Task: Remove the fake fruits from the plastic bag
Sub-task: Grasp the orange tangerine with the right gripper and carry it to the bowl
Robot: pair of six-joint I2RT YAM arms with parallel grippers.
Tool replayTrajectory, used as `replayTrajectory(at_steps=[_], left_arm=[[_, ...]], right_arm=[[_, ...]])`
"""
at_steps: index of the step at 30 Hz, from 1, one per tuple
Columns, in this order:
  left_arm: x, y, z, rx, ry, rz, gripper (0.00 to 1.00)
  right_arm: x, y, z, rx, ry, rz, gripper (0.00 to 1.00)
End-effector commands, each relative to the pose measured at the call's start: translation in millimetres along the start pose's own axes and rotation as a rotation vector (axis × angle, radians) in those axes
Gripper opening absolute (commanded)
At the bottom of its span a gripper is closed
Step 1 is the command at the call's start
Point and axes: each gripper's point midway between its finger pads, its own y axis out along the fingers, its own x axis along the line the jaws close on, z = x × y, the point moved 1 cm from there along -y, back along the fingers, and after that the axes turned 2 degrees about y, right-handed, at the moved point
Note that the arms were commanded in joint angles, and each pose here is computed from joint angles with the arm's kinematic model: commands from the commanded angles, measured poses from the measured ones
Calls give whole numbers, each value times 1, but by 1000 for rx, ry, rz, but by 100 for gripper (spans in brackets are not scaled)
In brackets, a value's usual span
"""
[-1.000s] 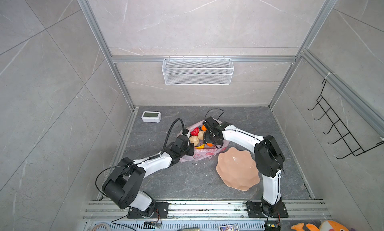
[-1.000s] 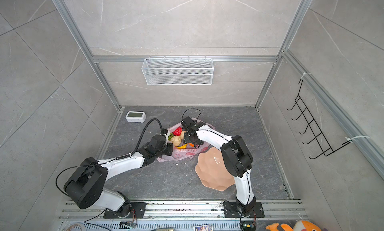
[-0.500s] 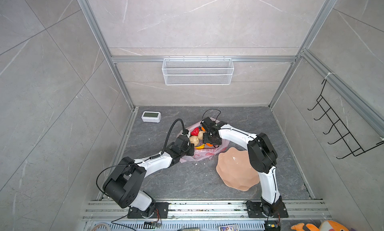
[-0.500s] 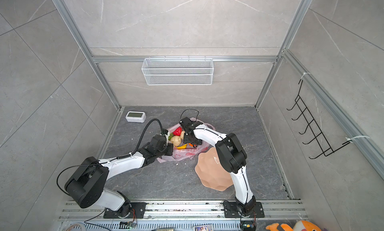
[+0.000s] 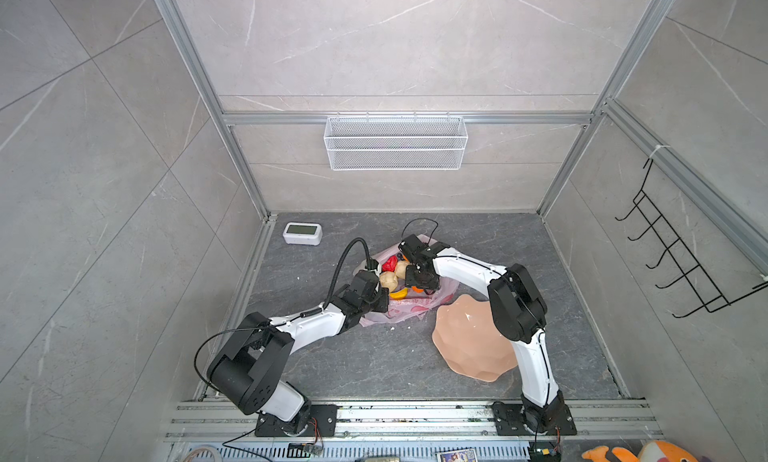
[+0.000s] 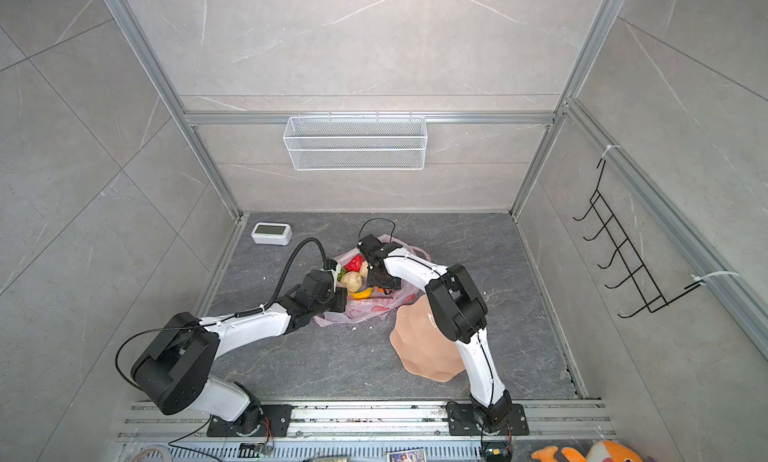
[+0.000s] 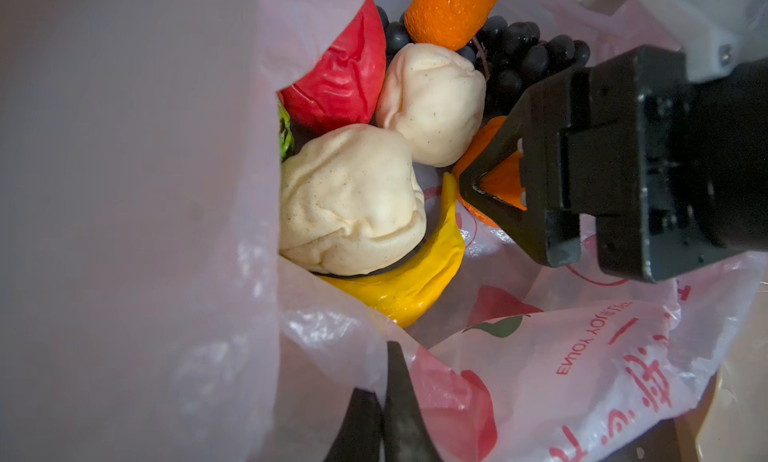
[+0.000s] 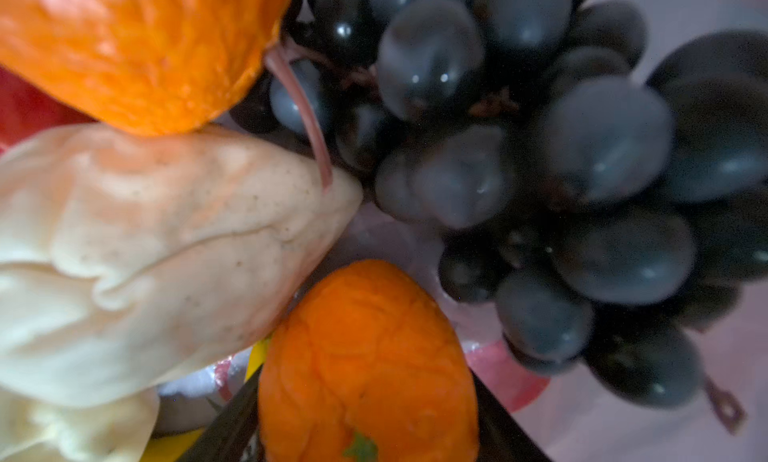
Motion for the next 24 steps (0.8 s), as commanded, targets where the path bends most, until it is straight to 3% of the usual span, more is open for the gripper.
replayTrajectory(at_steps=[1,15,24], left_arm=[[-7,-2,-17,-43,-10,23,0],[-7,-2,-16,-41,-11,24,0],[-6,-3,-17,-45,-8,15,0]], right_arm=[[-1,-18,-3,-10,4,-17,63],[-1,-92,-2,-76,-43,-145,62],[-50,-150,27,-124,-81,-121,62]])
